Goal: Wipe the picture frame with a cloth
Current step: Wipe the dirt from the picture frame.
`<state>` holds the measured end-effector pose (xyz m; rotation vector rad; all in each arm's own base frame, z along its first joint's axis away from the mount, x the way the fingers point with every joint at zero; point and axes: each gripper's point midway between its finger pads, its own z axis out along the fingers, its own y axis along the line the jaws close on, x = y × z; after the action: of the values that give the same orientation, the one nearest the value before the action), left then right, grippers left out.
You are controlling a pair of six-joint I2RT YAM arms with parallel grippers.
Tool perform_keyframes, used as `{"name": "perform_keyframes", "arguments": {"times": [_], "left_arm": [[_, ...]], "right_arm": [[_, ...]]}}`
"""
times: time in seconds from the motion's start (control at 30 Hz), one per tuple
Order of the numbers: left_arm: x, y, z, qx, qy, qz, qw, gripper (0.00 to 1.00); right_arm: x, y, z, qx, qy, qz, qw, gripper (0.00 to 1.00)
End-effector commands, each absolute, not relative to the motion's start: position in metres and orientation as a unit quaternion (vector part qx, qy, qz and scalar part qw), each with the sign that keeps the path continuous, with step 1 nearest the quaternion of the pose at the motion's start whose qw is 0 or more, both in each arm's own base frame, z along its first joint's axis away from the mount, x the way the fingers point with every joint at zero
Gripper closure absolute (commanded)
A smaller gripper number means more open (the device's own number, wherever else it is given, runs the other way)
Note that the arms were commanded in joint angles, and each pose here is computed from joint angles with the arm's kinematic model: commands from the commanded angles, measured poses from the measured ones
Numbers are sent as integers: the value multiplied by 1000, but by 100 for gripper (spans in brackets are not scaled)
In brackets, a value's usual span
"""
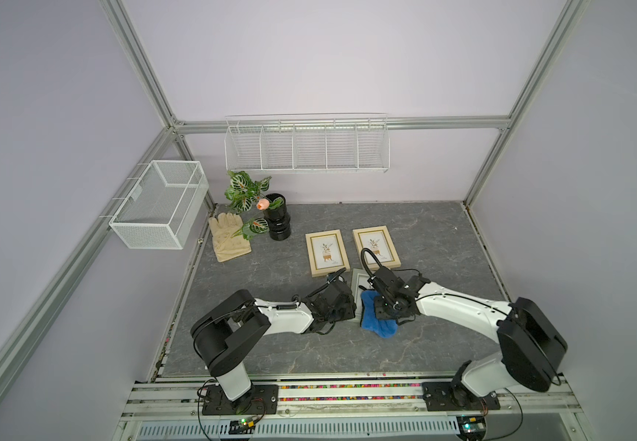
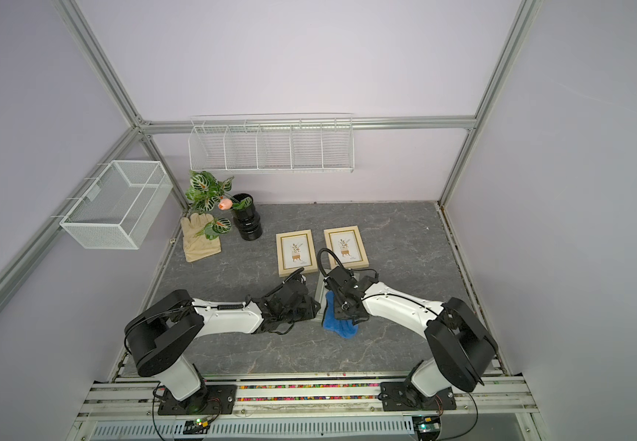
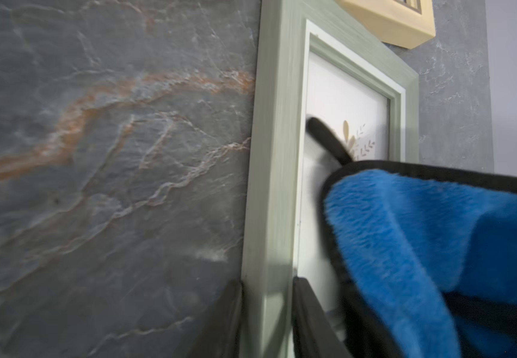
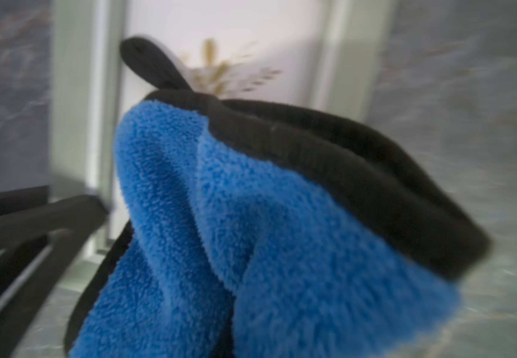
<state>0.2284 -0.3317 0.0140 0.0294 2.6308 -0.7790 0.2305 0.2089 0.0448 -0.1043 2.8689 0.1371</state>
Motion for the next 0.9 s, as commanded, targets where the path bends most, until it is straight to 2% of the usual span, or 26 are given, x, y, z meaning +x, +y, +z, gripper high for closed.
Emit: {"name": "perform_keyframes", "arguments": {"times": [0.0, 0.07, 0.27, 0.33, 0.43, 0.57, 0.67, 0.73, 0.87], "left_arm": [[108, -176, -98, 5, 999, 32, -43, 71], [109, -177, -98, 6, 999, 32, -44, 71], [108, -177, -99, 10, 998, 33, -46, 71], [107, -177, -99, 11, 998, 34, -47, 71], [106, -178, -98, 14, 998, 37, -46, 71], [106, -182, -97, 19, 998, 40, -45, 71], [106, -183, -97, 20, 998, 39, -46, 71], [105, -183, -97, 21, 998, 40, -48, 71], [103, -180, -97, 22, 998, 43, -50, 71]], "right_arm": [[231, 236, 45, -34, 988, 83, 125, 93], [229, 227, 42, -32, 990, 64, 123, 93], [214, 144, 32, 3, 993, -23, 116, 93], [213, 132, 35, 2, 992, -34, 121, 93], [220, 146, 39, -1, 993, -10, 122, 93], [239, 197, 52, -25, 989, 43, 137, 93], [237, 225, 50, -49, 989, 54, 130, 93], [232, 225, 44, -51, 990, 50, 119, 93], [234, 180, 37, -24, 992, 15, 121, 93]]}}
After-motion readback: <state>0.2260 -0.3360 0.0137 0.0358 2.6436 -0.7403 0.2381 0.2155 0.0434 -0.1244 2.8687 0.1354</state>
